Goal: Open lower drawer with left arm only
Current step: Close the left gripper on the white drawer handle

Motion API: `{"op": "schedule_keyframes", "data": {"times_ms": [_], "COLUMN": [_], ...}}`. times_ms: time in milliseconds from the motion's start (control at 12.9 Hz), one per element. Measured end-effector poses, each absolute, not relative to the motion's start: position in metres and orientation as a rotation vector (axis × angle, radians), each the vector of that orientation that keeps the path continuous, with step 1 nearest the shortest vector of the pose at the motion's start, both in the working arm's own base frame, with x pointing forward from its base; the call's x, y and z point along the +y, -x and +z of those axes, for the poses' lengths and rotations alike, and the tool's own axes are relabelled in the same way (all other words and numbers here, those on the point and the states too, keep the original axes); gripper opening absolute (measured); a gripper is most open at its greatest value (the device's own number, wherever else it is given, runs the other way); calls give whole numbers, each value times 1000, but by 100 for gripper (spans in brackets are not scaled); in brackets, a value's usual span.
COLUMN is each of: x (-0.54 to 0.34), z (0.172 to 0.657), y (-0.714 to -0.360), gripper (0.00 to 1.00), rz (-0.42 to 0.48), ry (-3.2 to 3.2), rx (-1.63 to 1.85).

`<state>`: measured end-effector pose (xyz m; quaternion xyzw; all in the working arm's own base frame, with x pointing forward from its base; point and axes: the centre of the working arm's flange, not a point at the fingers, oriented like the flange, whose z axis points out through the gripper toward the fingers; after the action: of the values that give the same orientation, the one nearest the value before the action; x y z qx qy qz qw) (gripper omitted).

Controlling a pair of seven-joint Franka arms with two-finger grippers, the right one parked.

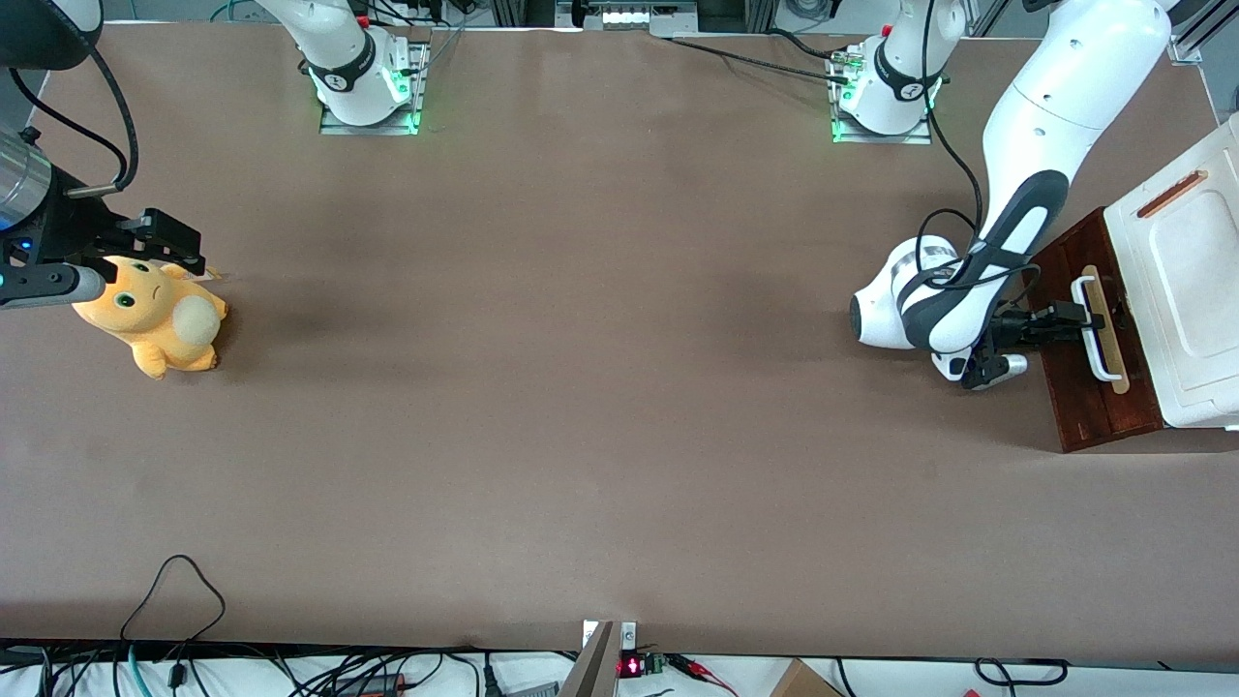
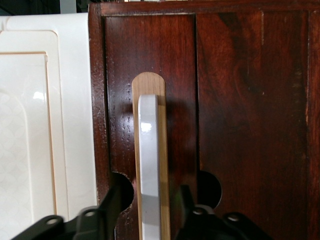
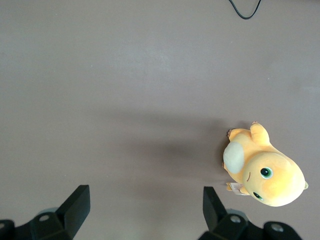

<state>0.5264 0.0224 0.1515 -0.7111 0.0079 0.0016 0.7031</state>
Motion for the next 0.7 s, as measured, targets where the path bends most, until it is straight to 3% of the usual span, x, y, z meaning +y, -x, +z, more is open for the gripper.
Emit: {"op": "schedule_keyframes", "data": {"times_ms": [232,697], "x": [28,30], "z": [151,150], "y": [-526,-526], "gripper": [51,38], "rz": [12,15], "ry": [1581,1581], "rx": [8,6]}}
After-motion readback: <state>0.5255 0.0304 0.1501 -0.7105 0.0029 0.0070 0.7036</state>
